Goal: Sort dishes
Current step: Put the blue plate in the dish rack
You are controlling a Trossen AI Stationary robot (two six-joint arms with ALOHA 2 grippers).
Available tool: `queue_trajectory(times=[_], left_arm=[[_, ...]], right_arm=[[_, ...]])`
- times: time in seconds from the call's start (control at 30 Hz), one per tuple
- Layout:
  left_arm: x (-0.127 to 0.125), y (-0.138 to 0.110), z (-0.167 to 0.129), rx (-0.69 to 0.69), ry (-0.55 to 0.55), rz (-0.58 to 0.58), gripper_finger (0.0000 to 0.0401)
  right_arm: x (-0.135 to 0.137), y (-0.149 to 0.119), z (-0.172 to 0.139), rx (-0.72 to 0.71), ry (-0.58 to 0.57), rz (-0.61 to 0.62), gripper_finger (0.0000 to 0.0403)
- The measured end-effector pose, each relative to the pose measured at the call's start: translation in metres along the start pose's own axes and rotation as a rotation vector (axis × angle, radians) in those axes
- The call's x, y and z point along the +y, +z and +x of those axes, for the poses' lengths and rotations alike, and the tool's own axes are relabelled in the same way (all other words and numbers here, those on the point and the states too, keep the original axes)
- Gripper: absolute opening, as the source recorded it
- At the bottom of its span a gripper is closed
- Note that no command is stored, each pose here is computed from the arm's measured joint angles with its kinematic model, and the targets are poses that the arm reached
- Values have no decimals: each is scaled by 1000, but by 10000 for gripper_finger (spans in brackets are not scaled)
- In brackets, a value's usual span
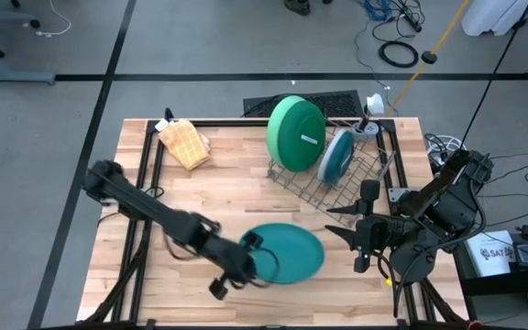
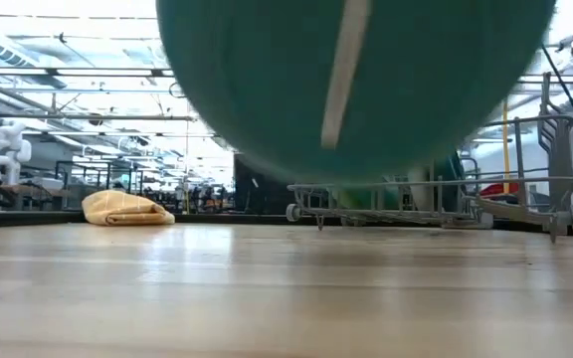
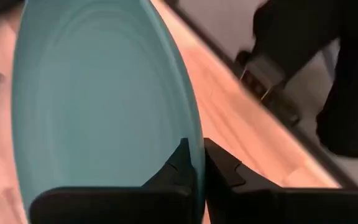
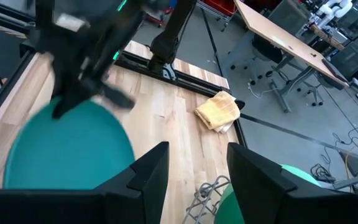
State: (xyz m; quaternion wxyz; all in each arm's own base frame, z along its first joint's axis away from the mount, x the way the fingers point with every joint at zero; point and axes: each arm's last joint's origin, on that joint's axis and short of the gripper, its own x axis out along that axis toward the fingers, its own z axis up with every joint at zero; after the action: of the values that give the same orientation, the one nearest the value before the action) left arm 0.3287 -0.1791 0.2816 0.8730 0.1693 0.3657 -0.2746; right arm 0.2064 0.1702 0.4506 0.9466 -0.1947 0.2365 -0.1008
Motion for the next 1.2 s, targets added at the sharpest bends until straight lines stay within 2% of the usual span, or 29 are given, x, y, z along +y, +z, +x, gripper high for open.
queue_trajectory(times=[0.13,0.3,0.4,0.5,0.6,0.8,0.97,1.2], left_arm=[[6,0,-55,-157,58,-8,14],[20,-23,-107,-490,239,-66,14],[34,-53,-119,-676,357,-166,14],[48,-76,-120,-932,454,-244,14],[63,-89,-119,-1134,486,-304,14],[103,-95,-103,-1260,483,-438,14],[144,-102,-85,-1264,485,-578,14],[185,-100,-71,-1314,444,-630,14]], right_arm=[[0,0,0,0,1,-3,155],[0,0,0,0,1,-5,155],[0,0,0,-2,1,-21,155],[0,1,0,-7,-4,-35,155],[-1,3,1,-21,-33,-45,155],[-3,7,2,-47,-58,-72,155],[-6,9,6,-49,-73,-76,155],[-10,10,11,-40,-86,-68,155]])
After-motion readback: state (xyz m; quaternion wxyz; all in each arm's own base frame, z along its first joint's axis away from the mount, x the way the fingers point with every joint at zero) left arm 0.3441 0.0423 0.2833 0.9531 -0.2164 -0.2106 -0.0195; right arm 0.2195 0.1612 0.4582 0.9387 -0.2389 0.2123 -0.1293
